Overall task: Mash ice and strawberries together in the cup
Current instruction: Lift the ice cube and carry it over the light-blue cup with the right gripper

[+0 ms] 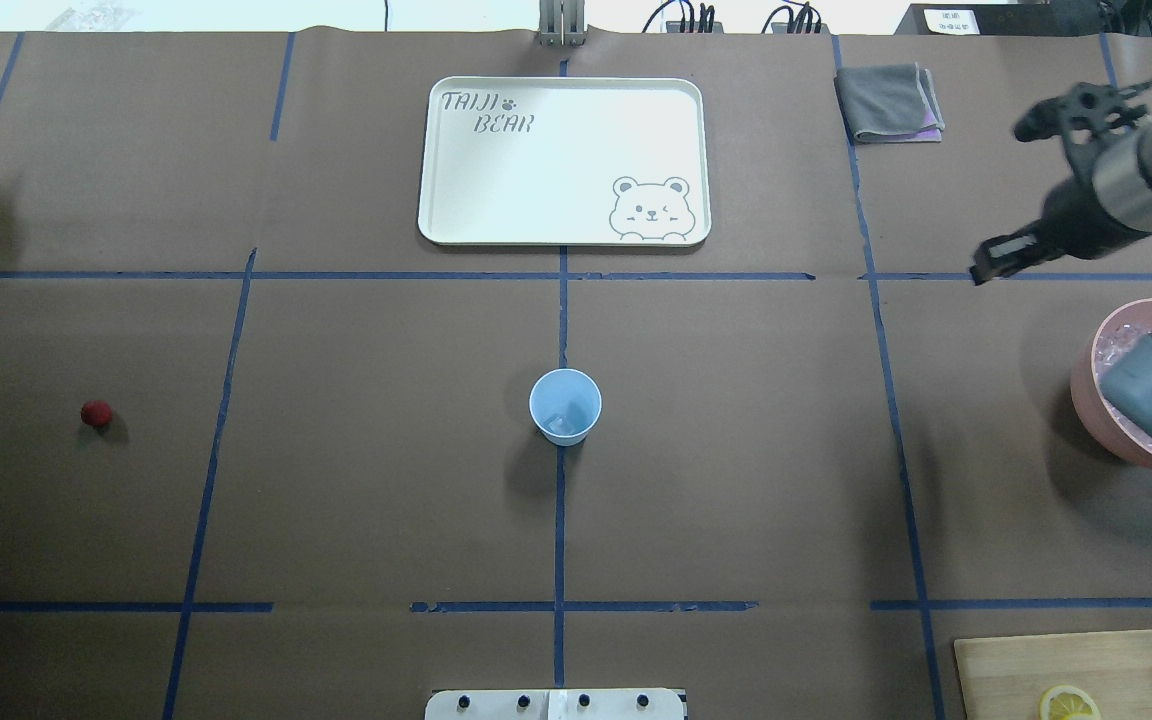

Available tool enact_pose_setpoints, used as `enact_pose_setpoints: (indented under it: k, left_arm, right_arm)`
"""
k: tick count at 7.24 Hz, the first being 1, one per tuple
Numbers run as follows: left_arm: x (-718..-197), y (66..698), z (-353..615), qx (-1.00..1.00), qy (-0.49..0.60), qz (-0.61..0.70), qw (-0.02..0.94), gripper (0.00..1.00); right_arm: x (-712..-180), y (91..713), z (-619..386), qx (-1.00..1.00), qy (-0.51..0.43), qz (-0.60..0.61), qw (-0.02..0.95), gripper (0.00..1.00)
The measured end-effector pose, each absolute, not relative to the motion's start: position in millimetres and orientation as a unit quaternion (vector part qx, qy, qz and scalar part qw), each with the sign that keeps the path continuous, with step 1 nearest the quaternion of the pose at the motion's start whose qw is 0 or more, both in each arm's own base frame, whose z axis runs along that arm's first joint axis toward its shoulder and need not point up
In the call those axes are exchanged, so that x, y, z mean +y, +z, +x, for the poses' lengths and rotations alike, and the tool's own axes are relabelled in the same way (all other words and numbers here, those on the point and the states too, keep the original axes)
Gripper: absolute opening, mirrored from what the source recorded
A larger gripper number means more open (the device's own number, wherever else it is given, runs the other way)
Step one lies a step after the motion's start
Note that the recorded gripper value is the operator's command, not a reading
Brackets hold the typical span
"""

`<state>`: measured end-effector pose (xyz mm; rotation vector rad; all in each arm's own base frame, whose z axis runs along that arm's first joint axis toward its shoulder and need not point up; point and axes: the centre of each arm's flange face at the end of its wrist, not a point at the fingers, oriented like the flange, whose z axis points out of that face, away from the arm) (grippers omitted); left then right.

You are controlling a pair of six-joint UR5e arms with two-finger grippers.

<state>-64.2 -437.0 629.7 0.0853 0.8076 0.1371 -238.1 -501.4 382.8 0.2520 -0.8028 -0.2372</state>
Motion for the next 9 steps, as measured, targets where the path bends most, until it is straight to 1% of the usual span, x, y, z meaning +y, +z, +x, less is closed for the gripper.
enact_pose_setpoints:
  k: [2,3,5,7,9]
  left_arm:
    - [-441,626,-64,0.392,0.071,0.05,0.916,1.0]
    - [-442,624,-63,0.391,0.075,0.057,0.915,1.0]
    - [-444,623,-58,0.391,0.082,0.061,0.915,1.0]
    - [-444,625,-52,0.392,0.088,0.056,0.914,1.0]
    - [-430,633,-45,0.416,0.085,0.042,0.904,1.0]
  right_arm:
    - [-492,312,-312,-0.408,-0.124,0.109,0.898,0.09]
    - [-486,286,-342,-0.411,-0.12,0.102,0.898,0.09]
    - [-483,253,-354,-0.421,-0.117,0.108,0.893,0.09]
    - [-497,234,-338,-0.412,-0.098,0.108,0.9,0.09]
    - [-499,251,-353,-0.388,-0.094,0.085,0.913,0.1]
